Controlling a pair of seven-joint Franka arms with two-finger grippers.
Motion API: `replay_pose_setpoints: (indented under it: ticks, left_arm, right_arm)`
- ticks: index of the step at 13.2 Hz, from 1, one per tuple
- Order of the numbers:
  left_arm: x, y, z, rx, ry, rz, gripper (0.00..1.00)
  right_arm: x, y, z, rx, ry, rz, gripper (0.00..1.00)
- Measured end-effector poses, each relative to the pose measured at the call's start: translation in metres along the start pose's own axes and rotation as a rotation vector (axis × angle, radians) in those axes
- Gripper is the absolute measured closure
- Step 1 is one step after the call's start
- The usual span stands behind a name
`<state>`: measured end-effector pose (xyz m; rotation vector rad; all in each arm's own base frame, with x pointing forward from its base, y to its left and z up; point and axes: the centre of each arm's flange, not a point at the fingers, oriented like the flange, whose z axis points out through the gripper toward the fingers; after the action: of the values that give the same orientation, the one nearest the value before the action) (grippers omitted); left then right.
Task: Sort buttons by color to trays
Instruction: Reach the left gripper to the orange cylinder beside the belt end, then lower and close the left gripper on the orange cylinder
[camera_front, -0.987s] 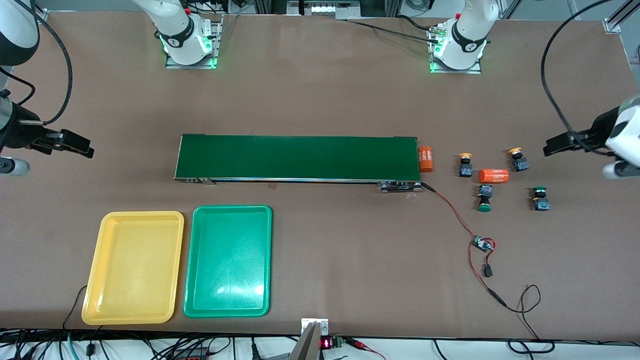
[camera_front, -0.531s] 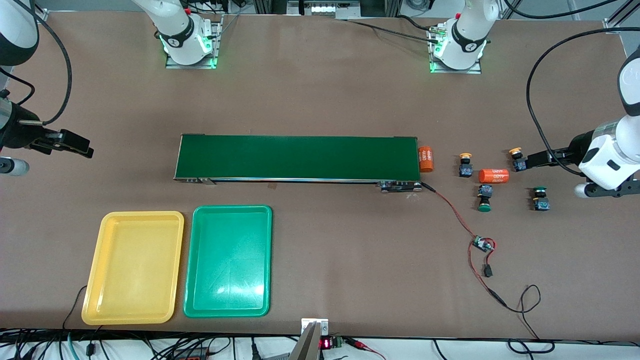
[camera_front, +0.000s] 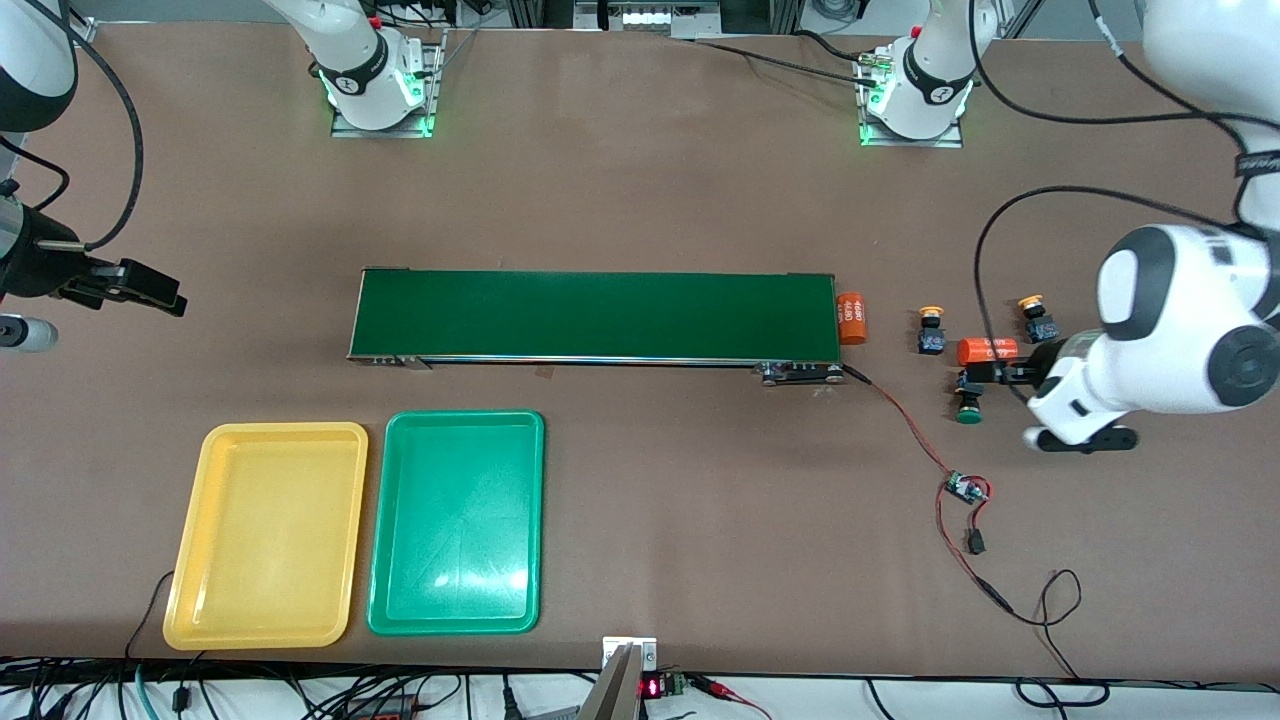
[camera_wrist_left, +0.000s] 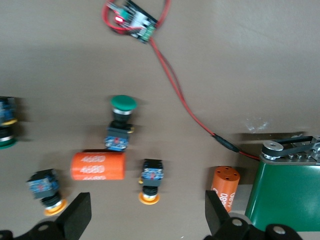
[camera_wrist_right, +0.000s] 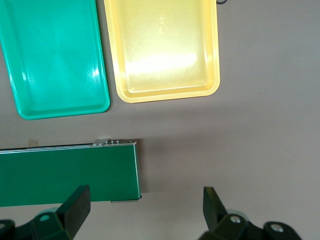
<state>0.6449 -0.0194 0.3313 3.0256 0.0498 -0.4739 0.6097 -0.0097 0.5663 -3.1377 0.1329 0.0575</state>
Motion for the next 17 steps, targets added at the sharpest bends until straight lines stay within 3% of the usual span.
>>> replay_pose_setpoints:
  ticks: [9, 12, 17]
  left_arm:
    - [-0.01, 0.054, 0.127, -0.082, -0.141, 0.087, 0.0]
    - [-0.019, 0.057, 0.148, -0.128, -0.163, 0.068, 0.0]
    - [-0.03, 0.065, 0.161, -0.144, -0.195, 0.094, 0.0]
  right_arm:
    - [0.014, 0.002, 0.014, 0.0, 0.026, 0.003, 0.0]
    - [0.018, 0.009, 0.016, 0.0, 0.039, 0.009, 0.0]
    - [0.019, 0.015, 0.017, -0.001, 0.041, -0.006, 0.0]
